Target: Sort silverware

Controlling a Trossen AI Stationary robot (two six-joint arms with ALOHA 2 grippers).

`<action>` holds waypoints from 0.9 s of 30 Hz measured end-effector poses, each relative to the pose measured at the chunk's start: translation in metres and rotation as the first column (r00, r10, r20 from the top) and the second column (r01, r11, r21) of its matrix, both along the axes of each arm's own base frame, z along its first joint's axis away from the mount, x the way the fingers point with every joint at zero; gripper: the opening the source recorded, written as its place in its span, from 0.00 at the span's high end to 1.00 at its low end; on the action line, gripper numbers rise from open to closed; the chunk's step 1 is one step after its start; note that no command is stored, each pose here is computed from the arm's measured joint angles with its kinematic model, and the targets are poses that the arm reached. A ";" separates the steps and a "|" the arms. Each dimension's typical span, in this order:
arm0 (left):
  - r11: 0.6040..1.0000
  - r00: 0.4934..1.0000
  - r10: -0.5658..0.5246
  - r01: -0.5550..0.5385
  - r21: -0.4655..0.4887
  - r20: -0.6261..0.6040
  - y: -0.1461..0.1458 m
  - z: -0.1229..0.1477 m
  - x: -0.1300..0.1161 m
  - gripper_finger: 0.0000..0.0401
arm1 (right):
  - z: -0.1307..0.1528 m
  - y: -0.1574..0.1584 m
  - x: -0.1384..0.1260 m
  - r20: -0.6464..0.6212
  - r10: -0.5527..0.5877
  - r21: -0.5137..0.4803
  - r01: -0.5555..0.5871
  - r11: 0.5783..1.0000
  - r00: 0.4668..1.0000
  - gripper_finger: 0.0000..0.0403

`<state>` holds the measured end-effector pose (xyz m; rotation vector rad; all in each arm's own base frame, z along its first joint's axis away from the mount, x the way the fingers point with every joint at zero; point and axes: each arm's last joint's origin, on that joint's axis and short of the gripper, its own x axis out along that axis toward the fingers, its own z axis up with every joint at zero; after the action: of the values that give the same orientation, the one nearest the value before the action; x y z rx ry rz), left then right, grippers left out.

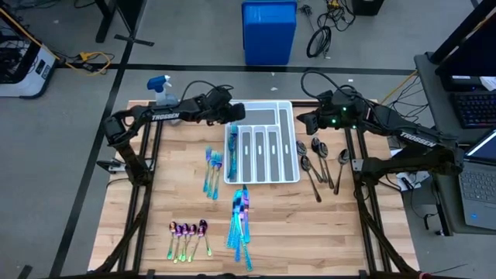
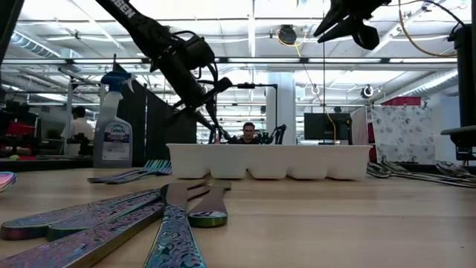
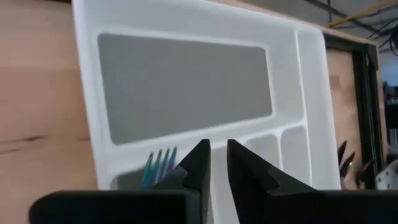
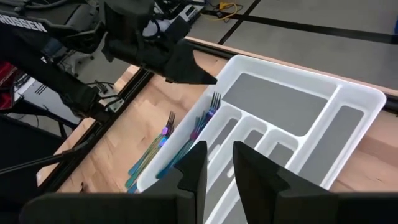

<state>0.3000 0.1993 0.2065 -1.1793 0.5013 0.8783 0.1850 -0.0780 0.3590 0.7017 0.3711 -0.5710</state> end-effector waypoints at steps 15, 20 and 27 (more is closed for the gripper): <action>0.995 0.998 -0.047 0.043 -0.086 -0.037 0.001 -0.025 0.006 1.00 | 0.000 -0.003 -0.001 -0.004 -0.008 -0.011 0.008 1.000 1.000 0.85; 0.995 0.998 -0.049 0.045 -0.088 -0.037 0.001 -0.025 0.006 1.00 | 0.000 -0.003 -0.001 -0.004 -0.009 -0.011 0.009 1.000 1.000 0.85; 0.998 1.000 -0.030 0.030 -0.052 -0.004 0.005 -0.022 0.007 1.00 | 0.000 -0.004 -0.001 -0.005 -0.009 -0.013 0.009 1.000 1.000 0.85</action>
<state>0.3075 0.2047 0.1846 -1.2147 0.5473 0.8468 0.1836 -0.0815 0.3591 0.6894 0.3690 -0.5830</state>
